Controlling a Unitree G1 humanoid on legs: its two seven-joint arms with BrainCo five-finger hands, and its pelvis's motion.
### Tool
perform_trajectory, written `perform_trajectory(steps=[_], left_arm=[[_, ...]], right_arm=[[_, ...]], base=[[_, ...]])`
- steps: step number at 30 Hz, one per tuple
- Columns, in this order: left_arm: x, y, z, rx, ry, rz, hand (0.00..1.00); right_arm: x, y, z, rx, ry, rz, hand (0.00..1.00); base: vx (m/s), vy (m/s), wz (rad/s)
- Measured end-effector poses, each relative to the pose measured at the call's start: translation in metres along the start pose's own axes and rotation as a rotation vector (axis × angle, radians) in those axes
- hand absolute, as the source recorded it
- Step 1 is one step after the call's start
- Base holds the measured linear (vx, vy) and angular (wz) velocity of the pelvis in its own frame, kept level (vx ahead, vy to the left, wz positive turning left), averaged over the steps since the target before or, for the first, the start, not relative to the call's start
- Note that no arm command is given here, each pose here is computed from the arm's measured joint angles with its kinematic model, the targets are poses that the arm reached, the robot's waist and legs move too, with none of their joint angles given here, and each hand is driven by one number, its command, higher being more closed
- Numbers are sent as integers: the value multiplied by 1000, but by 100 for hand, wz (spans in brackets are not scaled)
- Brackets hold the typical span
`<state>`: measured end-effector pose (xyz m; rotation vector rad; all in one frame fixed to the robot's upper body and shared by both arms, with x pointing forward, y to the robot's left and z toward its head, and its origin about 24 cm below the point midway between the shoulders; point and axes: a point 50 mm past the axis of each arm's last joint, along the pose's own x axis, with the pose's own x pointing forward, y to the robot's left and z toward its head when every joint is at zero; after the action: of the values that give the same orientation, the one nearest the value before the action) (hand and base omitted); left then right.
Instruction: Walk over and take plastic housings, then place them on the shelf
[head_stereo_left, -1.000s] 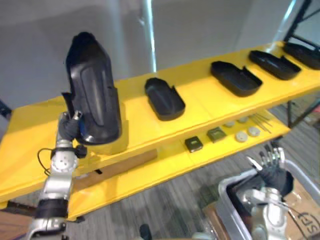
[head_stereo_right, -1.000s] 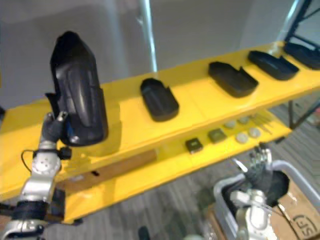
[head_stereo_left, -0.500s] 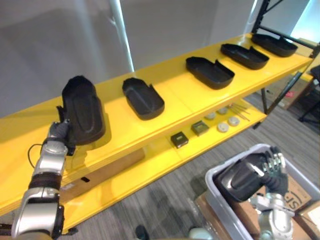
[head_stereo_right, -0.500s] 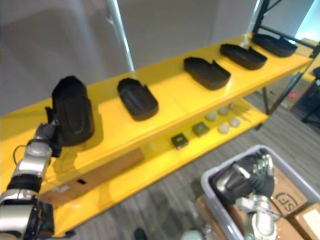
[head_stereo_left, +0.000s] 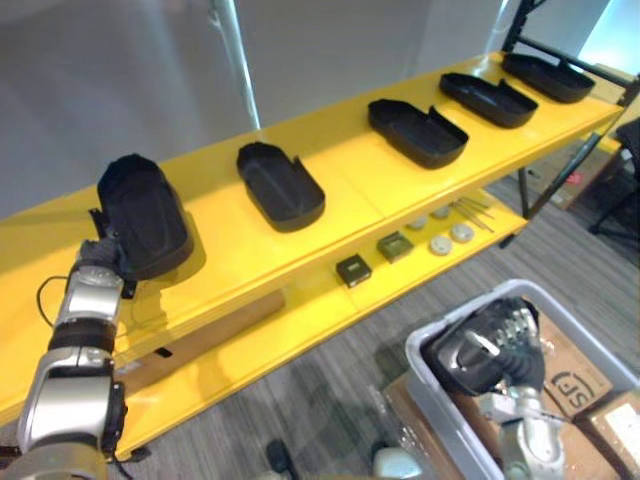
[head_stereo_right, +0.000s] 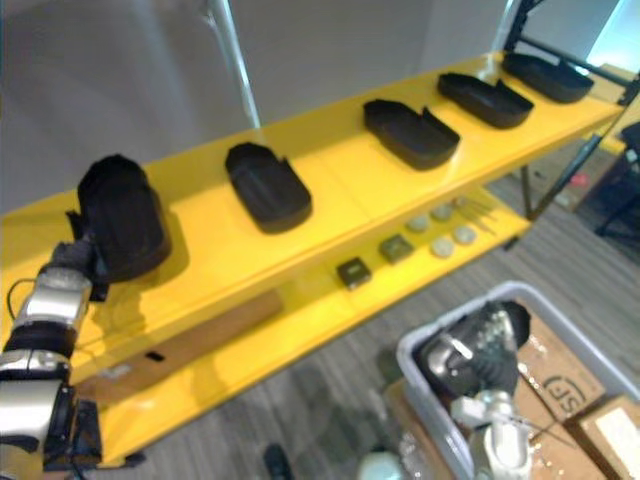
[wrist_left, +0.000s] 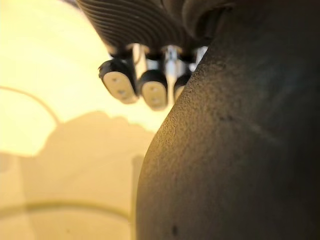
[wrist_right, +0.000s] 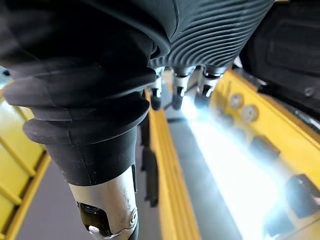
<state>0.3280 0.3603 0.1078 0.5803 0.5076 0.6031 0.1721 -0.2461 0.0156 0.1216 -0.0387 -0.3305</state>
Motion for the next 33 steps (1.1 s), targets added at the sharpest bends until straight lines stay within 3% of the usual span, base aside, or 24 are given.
perform_trajectory(steps=[15, 16, 33], left_arm=[[-1, -8, -1, 74, 12, -28, 100], [-1, -9, -1, 74, 15, -31, 0], [-2, -6, 10, 31, -34, 31, 0]], right_arm=[[-3, 13, -7, 26, 31, 22, 0], [-3, 14, -7, 27, 32, 20, 0], [-4, 13, -7, 29, 35, 16, 0]], base=[[0, 0, 0], [0, 0, 0], [0, 0, 0]])
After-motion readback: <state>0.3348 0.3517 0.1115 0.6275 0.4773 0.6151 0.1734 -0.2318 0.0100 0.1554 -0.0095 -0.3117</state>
